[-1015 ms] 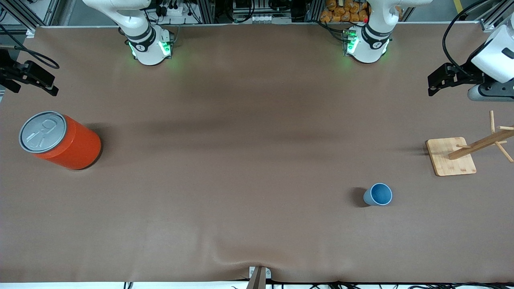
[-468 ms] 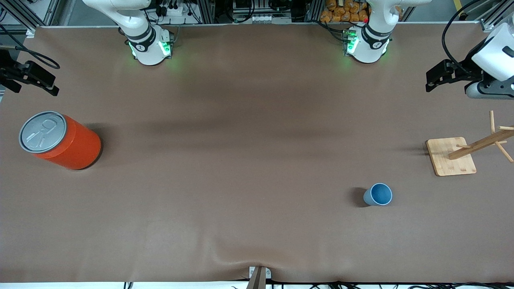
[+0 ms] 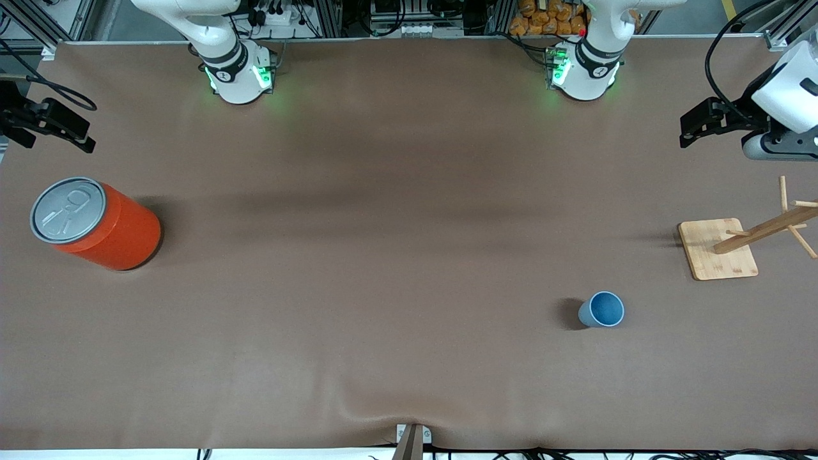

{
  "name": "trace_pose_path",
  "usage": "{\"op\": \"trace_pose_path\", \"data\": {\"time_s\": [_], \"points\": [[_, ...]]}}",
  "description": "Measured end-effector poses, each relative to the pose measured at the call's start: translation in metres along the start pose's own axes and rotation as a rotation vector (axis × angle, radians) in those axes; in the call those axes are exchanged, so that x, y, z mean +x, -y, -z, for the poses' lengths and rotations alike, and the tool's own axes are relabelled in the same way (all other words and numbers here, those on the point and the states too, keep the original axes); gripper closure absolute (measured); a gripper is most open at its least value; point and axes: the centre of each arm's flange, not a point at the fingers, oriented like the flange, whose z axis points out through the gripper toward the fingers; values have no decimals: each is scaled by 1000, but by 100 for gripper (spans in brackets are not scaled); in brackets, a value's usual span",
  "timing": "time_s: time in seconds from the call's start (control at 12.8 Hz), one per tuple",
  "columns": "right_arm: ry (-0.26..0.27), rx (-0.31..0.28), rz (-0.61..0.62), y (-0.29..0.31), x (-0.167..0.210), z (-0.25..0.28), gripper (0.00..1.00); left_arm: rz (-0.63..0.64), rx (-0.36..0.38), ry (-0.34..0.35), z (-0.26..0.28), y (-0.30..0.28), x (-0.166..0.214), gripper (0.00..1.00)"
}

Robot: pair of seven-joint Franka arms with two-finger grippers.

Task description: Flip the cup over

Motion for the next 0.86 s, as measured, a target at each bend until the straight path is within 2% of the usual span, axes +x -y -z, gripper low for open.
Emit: {"op": "trace_pose_path", "data": {"time_s": [0.86], "points": [[31,-3,-3,-2,-3,-3,0,-27,2,-30,4,-3,2,0]]}}
